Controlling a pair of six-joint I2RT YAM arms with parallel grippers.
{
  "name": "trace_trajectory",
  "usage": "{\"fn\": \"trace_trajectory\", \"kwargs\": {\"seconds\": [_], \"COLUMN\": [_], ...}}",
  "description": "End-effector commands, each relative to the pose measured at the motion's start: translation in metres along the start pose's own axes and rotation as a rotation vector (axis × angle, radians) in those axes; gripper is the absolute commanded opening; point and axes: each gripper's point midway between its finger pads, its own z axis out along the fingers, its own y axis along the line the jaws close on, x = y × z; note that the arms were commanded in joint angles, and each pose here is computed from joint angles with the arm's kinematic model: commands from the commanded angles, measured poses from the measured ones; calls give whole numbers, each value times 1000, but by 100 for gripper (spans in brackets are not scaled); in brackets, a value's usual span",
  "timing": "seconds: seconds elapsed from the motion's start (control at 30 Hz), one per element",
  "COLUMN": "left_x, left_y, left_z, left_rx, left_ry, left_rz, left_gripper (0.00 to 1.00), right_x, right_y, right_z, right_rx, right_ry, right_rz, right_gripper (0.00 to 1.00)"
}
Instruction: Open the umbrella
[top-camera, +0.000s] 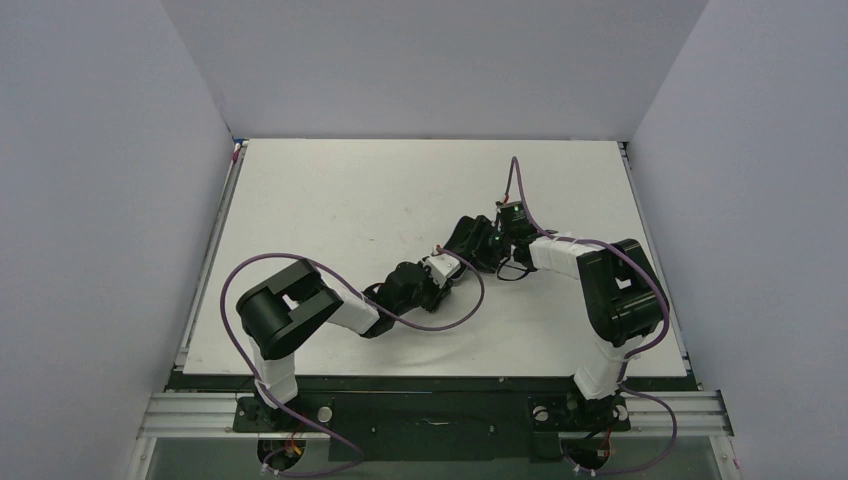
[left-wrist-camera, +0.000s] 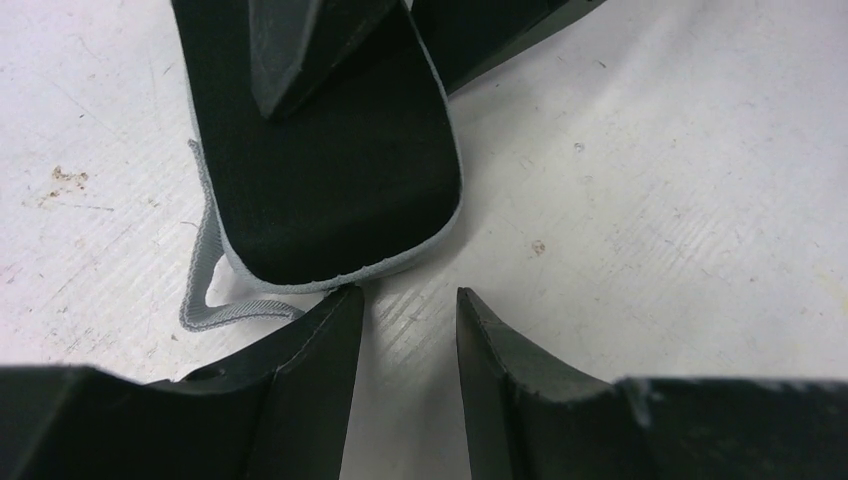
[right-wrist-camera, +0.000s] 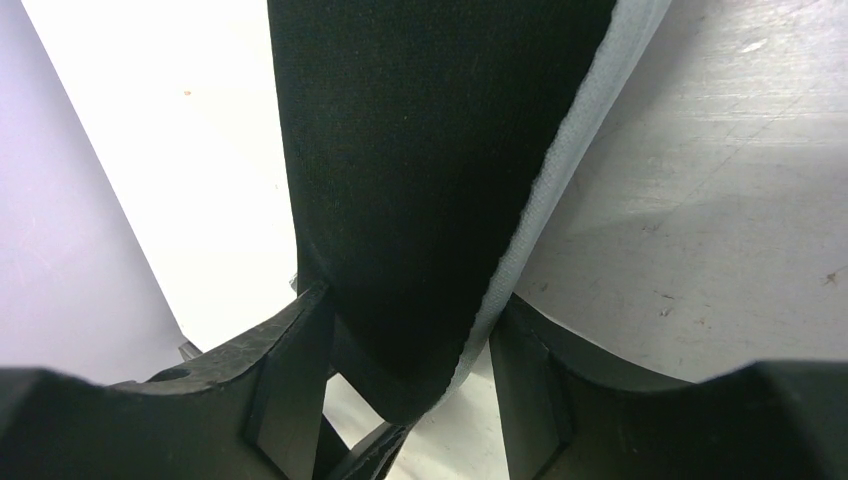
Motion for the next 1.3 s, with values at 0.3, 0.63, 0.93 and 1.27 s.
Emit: {"fn": "trace_trajectory", "kwargs": {"seconds": [0.3,0.63,0.93,1.27], "left_x": [-2,-14,-9,8], "left_y": [23,-15,-42,12], "left_z": [18,11,13,-9], "left_rx": [-56,85,168,47], "left_ry": [-17,-75,-43,8], "left_rz": [41,132,35,-26], "left_gripper": [15,0,0,15], "right_x": [9,2,-5,-9], "right_y": [-43,-42,-23,-28], "right_z": [2,7,15,6], "right_rx": [162,164,98,85], "right_ry": [-9,-46,-99,-112], "right_rz": [25,55,130,106], "right_gripper": [0,0,0,0]}}
